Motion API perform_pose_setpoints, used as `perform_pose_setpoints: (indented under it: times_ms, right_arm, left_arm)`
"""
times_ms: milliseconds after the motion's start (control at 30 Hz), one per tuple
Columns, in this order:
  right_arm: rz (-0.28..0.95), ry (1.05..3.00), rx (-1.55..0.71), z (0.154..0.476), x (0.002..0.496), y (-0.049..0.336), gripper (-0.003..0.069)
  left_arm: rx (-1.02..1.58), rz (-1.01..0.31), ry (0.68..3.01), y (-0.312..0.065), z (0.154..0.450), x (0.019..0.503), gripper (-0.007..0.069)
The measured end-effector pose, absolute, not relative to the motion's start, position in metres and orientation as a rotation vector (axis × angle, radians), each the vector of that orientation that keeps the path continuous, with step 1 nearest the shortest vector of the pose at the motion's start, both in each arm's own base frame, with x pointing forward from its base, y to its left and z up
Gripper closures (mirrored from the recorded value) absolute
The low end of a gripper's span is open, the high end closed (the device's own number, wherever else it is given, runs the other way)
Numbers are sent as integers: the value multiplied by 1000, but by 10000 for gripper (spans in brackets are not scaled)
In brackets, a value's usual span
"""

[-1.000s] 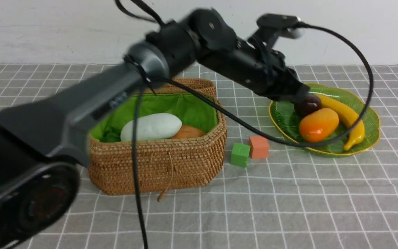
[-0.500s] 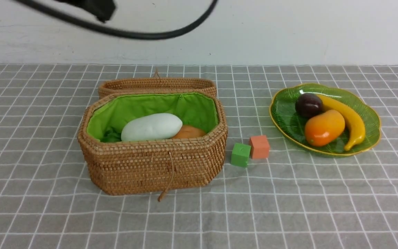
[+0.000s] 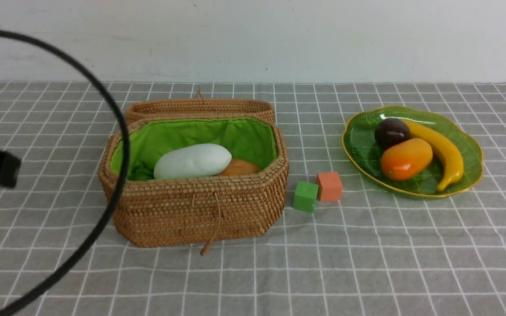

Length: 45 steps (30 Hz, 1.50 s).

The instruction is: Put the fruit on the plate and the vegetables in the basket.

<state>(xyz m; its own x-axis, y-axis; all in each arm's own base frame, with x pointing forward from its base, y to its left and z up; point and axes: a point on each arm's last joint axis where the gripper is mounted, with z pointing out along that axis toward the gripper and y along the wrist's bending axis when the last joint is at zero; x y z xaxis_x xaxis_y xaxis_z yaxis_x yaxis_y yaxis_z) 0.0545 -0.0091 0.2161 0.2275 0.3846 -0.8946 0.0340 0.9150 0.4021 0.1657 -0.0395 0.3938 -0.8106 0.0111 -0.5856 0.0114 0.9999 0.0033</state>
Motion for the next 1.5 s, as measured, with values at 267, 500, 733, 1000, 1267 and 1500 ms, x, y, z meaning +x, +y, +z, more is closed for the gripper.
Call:
perform_pose_setpoints:
  times_ms: [267, 500, 733, 1000, 1267, 1500]
  right_arm:
    - [249, 1328, 372, 216, 54, -9, 419]
    - [249, 1328, 372, 216, 54, -9, 419]
    - [249, 1328, 372, 216, 54, -9, 419]
    - [249, 1328, 372, 216, 54, -9, 419]
    - [250, 1328, 373, 216, 54, -9, 419]
    - [250, 1328, 373, 216, 54, -9, 419]
  left_arm:
    - [-11, -84, 2262, -10, 420, 84, 636]
    - [54, -87, 2082, 9, 429, 32, 623]
    - [113, -20, 1823, 8, 409, 47, 610]
    - [78, -30, 1759, 10, 309, 36, 604]
    - [-45, -78, 1765, 5, 226, 44, 596]
    - [-95, -151, 1752, -1, 184, 55, 596]
